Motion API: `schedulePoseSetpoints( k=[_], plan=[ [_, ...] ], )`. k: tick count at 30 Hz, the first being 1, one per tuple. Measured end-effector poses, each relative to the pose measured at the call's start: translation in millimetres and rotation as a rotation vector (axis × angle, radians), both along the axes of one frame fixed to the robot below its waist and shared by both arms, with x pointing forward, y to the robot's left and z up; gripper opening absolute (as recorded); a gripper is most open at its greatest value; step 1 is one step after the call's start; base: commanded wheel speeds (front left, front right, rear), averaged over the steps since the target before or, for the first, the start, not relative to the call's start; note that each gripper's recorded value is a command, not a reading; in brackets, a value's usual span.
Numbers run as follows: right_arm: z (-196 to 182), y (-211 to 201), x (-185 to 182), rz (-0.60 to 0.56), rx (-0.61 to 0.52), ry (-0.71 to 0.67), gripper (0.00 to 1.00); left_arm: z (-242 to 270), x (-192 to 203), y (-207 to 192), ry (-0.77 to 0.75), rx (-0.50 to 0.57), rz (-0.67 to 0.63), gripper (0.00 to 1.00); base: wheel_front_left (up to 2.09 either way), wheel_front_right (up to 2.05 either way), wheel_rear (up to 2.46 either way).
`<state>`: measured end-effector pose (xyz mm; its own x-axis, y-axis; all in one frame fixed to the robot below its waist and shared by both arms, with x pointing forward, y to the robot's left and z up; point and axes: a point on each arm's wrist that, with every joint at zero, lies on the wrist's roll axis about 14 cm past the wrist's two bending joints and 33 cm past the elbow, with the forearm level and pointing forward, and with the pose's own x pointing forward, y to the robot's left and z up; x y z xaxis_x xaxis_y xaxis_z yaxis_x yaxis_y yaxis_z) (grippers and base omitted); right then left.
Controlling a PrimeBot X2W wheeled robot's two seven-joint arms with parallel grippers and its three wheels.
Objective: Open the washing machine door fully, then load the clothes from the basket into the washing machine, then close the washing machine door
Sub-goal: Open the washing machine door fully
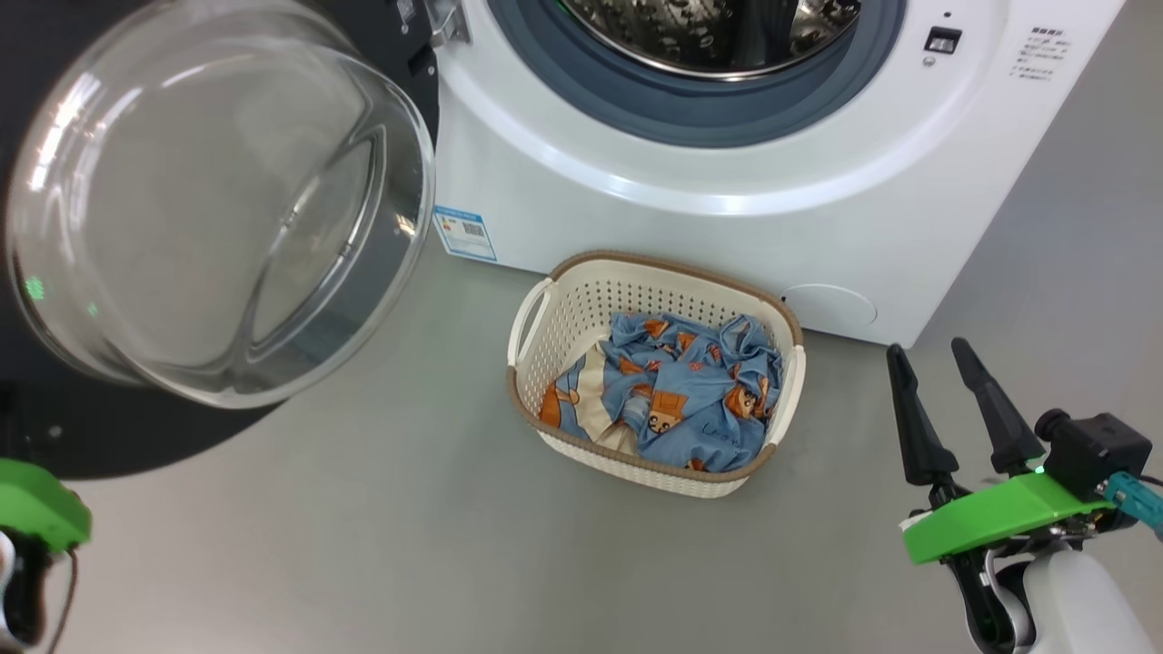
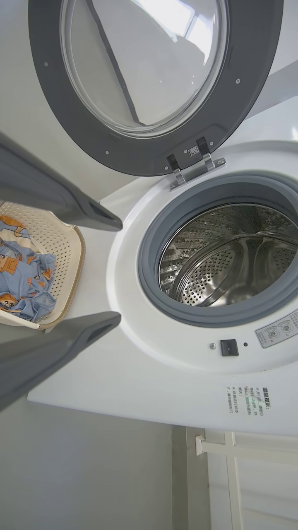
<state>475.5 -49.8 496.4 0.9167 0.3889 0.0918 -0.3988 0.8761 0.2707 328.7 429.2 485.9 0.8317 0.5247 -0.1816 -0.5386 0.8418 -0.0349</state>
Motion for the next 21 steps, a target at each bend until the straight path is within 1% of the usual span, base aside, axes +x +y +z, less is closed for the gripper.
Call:
schedulePoseSetpoints(
  k=[9, 21],
  plan=[
    [-3, 3, 7, 0.006, 0.004, 0.002, 1.0, -3, 11, 16, 0.032, 0.003, 0.019, 0.0, 0.0, 0.0, 0.0],
    [5, 2, 5, 0.011, -0.012, -0.019, 1.0, -4, 6, 17, 0.02, 0.005, 0.016, 0.0, 0.0, 0.0, 0.0]
  ],
)
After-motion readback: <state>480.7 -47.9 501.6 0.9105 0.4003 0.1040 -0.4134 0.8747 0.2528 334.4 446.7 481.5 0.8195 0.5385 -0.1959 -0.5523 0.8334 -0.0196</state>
